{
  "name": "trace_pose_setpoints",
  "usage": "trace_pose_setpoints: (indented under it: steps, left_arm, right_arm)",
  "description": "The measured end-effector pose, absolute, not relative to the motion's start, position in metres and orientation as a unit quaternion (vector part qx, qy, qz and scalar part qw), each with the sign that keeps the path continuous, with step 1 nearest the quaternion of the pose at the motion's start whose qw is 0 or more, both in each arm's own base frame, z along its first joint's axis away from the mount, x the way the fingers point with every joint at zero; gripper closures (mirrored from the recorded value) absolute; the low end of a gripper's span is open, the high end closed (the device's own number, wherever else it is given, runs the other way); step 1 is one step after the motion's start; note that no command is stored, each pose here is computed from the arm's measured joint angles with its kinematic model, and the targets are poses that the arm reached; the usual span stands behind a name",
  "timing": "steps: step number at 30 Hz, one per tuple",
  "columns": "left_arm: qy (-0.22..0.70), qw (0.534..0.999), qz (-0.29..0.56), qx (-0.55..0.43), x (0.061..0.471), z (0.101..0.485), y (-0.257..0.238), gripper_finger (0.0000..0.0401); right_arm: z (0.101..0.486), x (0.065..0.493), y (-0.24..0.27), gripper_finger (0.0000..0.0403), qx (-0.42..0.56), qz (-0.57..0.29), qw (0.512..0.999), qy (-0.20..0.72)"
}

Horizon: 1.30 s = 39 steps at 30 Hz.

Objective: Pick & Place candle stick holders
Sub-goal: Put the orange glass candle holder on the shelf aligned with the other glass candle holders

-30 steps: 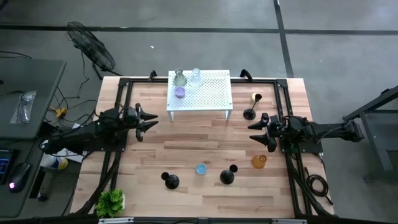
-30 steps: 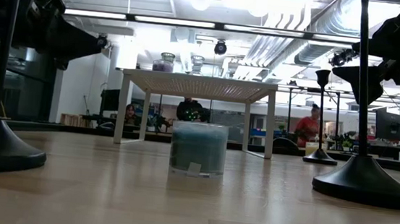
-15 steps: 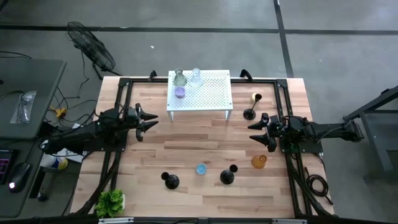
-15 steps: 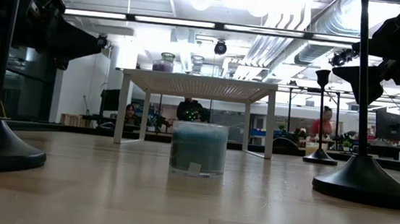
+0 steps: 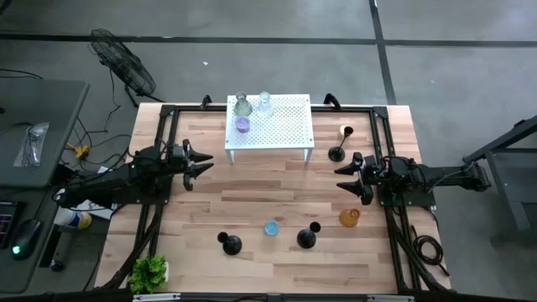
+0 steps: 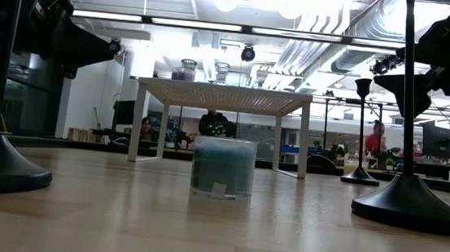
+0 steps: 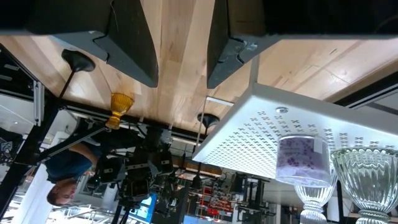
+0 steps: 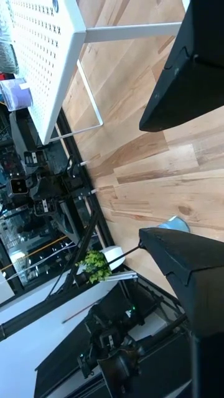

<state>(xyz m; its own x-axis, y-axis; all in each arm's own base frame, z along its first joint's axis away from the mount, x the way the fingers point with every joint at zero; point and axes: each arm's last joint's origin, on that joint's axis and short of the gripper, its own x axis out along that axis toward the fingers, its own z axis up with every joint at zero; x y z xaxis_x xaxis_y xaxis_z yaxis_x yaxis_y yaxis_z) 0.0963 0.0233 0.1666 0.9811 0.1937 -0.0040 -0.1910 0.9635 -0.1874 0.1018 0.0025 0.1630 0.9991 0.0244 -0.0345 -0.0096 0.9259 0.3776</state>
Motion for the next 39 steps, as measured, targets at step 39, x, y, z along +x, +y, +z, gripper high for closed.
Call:
trace_pose_setpoints:
  steps: [39]
  left_arm:
    - [-0.007, 0.991, 0.097, -0.094, 0.096, 0.167, 0.023, 0.0267]
  right_arm:
    - [0.220, 0.088, 0.007, 0.0143, 0.318, -0.062, 0.944, 0.060]
